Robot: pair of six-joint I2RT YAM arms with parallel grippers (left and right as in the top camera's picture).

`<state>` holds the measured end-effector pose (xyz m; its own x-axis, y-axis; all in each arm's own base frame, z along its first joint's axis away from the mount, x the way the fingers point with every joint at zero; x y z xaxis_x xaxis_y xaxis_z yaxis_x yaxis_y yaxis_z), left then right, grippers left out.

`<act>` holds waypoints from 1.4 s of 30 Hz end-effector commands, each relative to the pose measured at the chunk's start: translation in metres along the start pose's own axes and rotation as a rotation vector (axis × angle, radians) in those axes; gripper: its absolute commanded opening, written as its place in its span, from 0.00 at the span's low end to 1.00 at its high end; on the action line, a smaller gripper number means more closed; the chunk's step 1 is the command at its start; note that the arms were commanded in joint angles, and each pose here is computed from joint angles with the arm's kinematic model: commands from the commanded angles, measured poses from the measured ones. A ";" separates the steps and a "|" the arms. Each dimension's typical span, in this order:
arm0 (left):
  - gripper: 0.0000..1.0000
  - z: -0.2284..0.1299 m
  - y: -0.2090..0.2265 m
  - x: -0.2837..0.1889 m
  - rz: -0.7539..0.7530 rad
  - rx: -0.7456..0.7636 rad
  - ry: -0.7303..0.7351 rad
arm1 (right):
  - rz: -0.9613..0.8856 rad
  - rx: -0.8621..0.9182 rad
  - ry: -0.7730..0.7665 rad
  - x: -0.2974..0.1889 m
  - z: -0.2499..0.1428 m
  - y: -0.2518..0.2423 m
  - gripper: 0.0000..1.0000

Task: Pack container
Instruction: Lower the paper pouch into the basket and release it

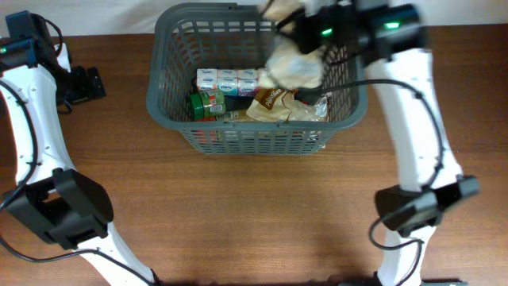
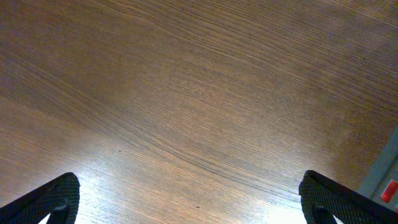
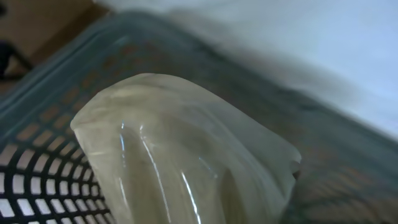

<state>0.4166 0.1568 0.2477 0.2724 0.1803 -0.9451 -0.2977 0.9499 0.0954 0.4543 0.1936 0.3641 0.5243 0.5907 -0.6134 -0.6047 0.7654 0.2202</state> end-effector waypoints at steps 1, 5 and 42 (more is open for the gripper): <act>0.99 0.000 0.001 0.001 -0.003 -0.013 0.000 | 0.058 0.036 0.127 0.048 -0.033 -0.003 0.04; 0.99 0.000 0.001 0.001 -0.003 -0.013 0.000 | 0.136 0.086 0.241 0.086 -0.071 0.011 0.04; 0.99 0.000 0.001 0.001 -0.003 -0.013 0.001 | -0.801 0.104 -0.230 -0.172 0.035 -0.077 0.92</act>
<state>0.4166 0.1567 0.2477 0.2726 0.1799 -0.9452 -0.2976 0.9499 0.0950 0.4537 0.0900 0.4409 0.8390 0.0467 -0.5421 -0.1241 0.9865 -0.1071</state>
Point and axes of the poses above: each gripper's point midway between its finger pads, its own x axis out along the fingers, its own y axis along the line the jaws close on, z = x × y, the point moved 6 cm from there along -x, back along the fingers, and after that the axes turned 4 degrees about x, right-handed, at the moved point
